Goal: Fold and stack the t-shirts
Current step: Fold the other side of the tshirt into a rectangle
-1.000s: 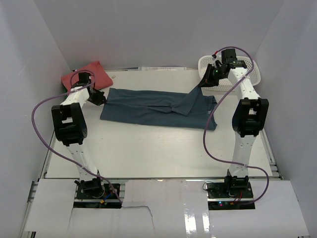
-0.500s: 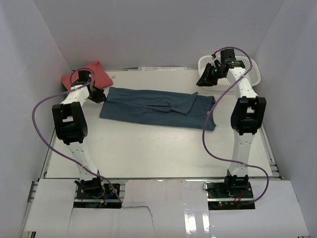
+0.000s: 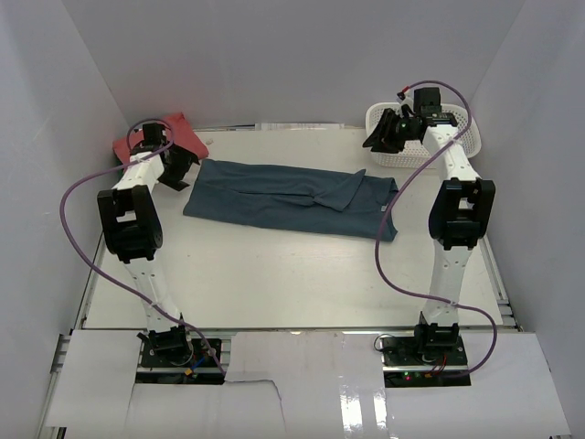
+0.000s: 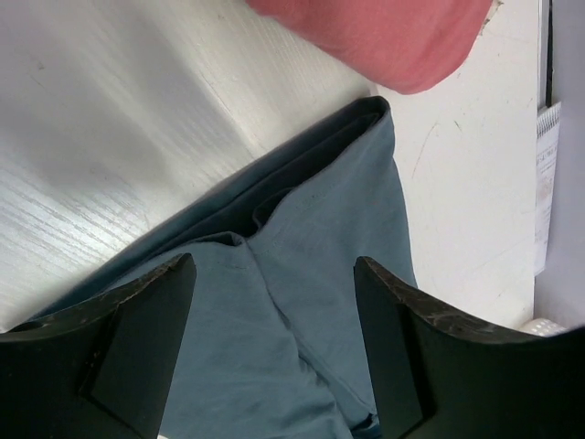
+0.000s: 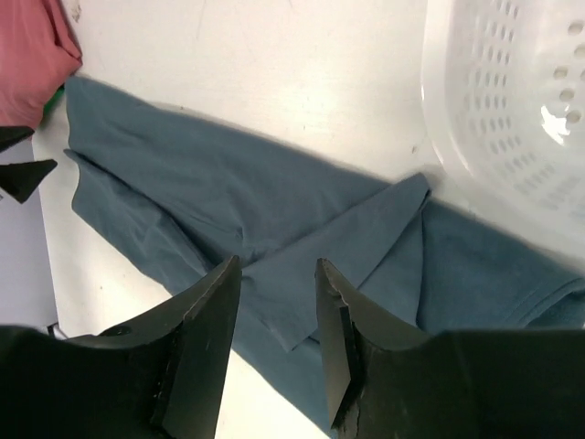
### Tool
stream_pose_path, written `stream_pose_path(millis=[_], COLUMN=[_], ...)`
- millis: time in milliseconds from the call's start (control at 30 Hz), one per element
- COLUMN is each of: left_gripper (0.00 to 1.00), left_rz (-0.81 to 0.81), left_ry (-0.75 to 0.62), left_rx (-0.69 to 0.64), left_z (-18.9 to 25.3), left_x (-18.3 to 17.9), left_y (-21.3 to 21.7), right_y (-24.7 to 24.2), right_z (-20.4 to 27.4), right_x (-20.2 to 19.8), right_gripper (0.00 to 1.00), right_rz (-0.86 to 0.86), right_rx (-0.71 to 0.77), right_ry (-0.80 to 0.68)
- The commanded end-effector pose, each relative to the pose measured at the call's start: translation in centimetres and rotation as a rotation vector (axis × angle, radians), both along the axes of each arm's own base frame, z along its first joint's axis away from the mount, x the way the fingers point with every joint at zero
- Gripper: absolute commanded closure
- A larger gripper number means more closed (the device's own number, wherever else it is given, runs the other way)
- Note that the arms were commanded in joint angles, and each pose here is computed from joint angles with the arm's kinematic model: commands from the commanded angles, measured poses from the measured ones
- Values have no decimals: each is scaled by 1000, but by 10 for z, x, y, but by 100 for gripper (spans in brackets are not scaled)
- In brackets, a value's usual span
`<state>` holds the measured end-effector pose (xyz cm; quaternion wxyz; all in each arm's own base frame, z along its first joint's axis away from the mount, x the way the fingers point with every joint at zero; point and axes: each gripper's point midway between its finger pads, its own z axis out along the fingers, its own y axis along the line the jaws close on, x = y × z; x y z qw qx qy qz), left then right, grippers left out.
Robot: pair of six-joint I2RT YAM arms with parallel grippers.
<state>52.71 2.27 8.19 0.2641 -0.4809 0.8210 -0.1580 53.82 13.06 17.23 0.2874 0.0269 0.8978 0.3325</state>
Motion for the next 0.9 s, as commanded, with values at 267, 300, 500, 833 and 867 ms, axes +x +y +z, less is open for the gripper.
stream_pose_path(millis=[267,300,500,833,867], left_gripper=[24,24,22,22,22], left_rz=[-174,-217,-513,-752,-759], left_ry=[-153,-172,-202,-204,-206], left_rx=[97,104,120,62,46], left_z=[65,75,75,55,56], left_x=[3,-1,-29,-38,-38], left_y=[-32,-48,-127,-198,-203], right_y=[30,35,43,35,35], right_z=[22,9,-26,-33,-38], right_x=[-74,-83,-135,-155,-159], right_gripper=[54,54,48,49,47], right_rz=[136,151,230,217,243], right_rx=[-50,-95,-320,-491,-505], right_ry=[-33,-19,12,-267,-280])
